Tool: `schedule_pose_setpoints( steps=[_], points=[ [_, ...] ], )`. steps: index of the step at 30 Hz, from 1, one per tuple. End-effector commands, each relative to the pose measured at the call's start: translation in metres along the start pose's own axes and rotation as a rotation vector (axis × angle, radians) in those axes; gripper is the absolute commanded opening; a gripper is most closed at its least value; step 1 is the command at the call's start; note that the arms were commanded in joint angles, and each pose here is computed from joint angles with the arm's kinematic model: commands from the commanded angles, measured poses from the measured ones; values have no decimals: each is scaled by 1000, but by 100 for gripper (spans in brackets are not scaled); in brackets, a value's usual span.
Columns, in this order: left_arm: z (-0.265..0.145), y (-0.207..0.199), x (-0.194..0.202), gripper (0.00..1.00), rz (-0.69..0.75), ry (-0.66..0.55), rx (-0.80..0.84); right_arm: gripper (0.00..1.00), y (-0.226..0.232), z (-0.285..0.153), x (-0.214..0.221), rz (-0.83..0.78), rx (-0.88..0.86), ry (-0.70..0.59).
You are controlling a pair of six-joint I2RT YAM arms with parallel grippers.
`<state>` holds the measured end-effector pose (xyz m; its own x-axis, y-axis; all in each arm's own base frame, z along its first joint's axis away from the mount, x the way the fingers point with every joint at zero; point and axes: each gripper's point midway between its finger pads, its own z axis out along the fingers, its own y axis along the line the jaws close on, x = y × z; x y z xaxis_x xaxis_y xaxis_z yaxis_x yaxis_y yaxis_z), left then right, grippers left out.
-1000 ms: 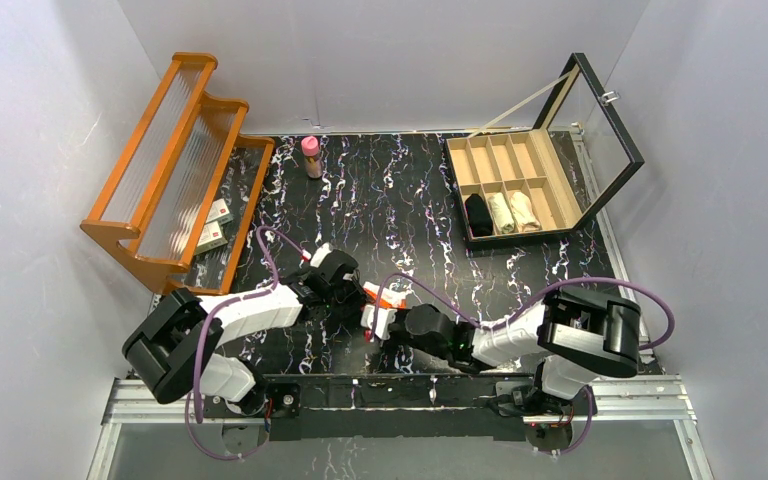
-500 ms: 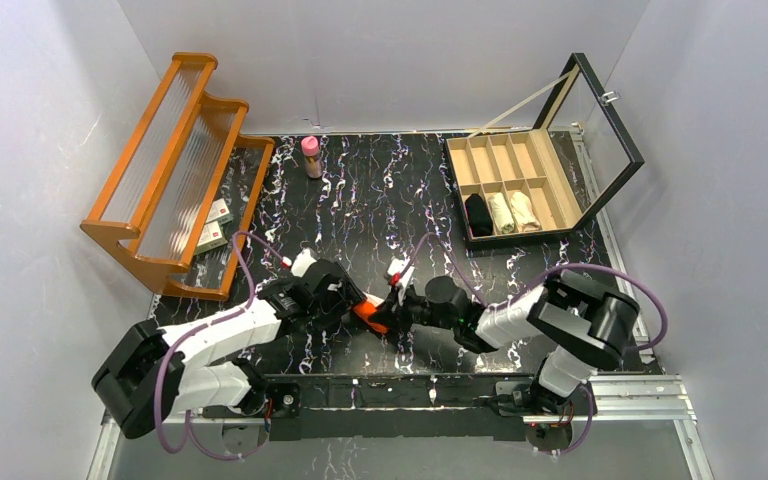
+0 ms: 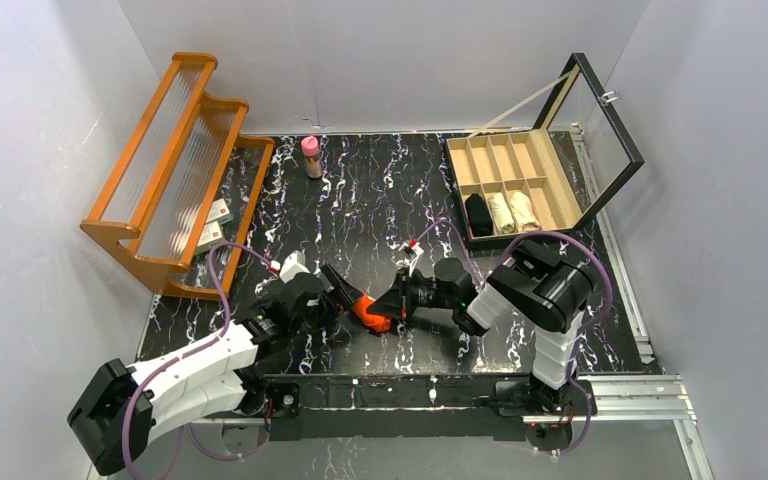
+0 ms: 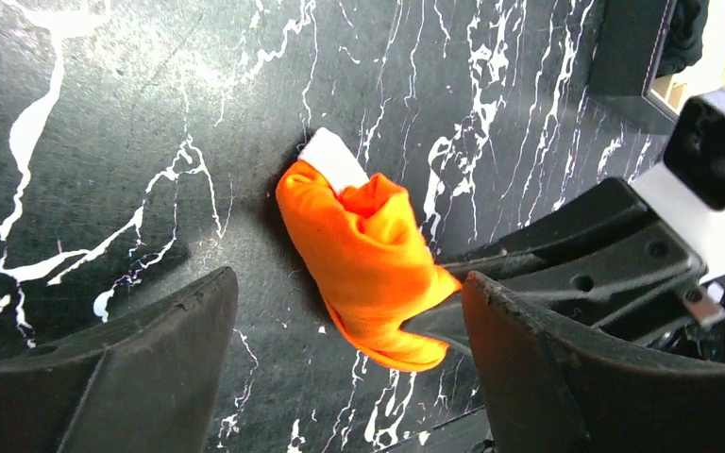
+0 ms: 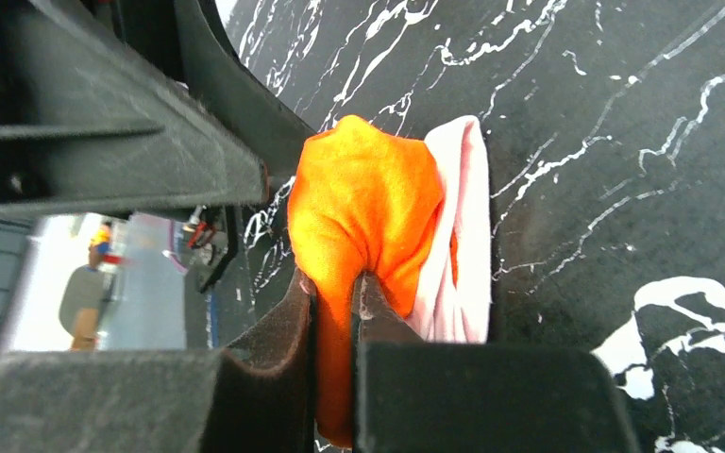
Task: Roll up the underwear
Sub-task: Roll the underwear to the center of the board.
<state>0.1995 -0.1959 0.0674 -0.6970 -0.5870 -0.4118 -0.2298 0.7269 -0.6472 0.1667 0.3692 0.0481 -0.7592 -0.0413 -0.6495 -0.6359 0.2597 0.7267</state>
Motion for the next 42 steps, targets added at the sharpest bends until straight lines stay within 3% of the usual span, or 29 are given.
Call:
schedule_pose_setpoints(
  steps=[1,8,16,18,28,32,34,37,39,42],
  points=[
    [5,2,9,83,12,19,54,1,-49,-26,74,327,200,201],
    [18,8,19,72,22,49,43,1,-62,-33,79,379,272,195],
    [39,23,27,68,55,61,-44,1,-64,-35,80,390,284,197],
    [43,34,29,63,68,67,-94,2,-66,-36,80,396,296,199],
    [51,83,50,40,81,128,-271,30,-69,-40,72,287,347,241],
    [52,87,53,37,93,143,-292,40,-70,-47,57,178,406,256],
    [53,86,54,35,98,150,-293,55,-69,-51,43,106,437,252],
    [54,82,55,34,106,158,-286,60,-64,-56,21,-6,463,248],
    [55,78,55,33,113,163,-279,75,-59,-59,6,-84,472,236],
    [55,73,55,32,121,166,-271,81,-48,-64,-16,-208,489,216]
  ],
)
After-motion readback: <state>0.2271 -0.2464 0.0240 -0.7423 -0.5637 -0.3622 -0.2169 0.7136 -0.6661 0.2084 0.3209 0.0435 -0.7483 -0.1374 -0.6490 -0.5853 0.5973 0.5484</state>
